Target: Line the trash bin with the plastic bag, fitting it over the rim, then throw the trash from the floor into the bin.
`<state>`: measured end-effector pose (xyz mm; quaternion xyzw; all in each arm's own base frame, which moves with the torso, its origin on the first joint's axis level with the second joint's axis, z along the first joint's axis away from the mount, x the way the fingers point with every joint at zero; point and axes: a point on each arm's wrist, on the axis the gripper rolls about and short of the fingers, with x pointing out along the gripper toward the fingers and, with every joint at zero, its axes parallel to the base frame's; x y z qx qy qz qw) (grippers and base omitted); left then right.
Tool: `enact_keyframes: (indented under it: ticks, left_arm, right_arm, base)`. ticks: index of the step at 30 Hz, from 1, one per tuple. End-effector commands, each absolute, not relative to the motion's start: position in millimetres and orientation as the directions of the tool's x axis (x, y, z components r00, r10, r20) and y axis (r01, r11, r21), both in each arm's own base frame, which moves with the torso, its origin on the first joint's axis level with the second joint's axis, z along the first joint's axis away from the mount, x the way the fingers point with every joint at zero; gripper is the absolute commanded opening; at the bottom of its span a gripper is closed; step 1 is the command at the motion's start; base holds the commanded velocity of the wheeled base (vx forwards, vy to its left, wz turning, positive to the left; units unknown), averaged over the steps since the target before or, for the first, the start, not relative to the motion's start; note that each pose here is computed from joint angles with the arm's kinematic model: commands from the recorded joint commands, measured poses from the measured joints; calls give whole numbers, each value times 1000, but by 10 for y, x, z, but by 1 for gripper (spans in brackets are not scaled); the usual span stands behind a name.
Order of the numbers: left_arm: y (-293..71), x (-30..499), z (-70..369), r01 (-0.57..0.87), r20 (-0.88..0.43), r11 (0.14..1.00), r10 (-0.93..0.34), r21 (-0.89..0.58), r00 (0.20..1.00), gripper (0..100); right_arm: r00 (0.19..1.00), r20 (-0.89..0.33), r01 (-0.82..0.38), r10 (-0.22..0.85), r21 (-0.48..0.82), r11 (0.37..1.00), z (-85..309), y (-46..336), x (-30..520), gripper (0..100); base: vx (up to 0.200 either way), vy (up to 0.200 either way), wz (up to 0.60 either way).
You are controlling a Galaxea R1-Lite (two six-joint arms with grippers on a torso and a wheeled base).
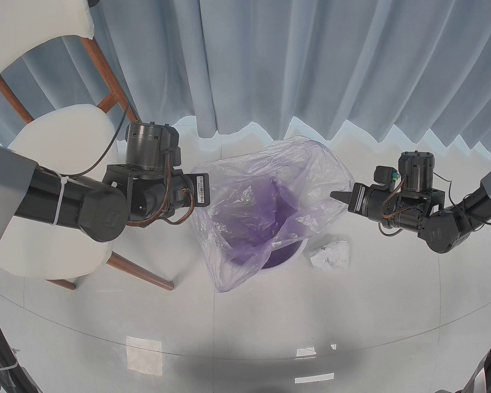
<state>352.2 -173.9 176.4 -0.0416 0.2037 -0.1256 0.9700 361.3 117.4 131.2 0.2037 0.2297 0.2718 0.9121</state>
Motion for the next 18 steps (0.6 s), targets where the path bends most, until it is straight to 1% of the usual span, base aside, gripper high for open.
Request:
enact_keyframes:
  ticks: [1, 5, 9, 18]
  left_arm:
    - [-1726, 3619, 1711, 217, -389, 967, -254, -136, 886, 0]
    - [-1749, 3641, 1795, 263, -372, 952, -304, -157, 877, 0]
    - [-1776, 3594, 1785, 275, -407, 949, -314, -153, 858, 0]
    - [-1765, 3532, 1855, 279, -403, 948, -318, -155, 858, 0]
  right_arm:
    - [753, -305, -376, 583, 527, 762, 1309, 1150, 3645, 0]
    - [756, -298, -378, 583, 529, 760, 1300, 1138, 3604, 0]
    - [758, -289, -385, 585, 526, 758, 1252, 1134, 3570, 0]
    - [752, -304, -379, 585, 527, 761, 1175, 1121, 3506, 0]
  base:
    - [0, 0, 0]
    - [0, 0, 0]
    - [200, 0, 0]
    - [200, 0, 0]
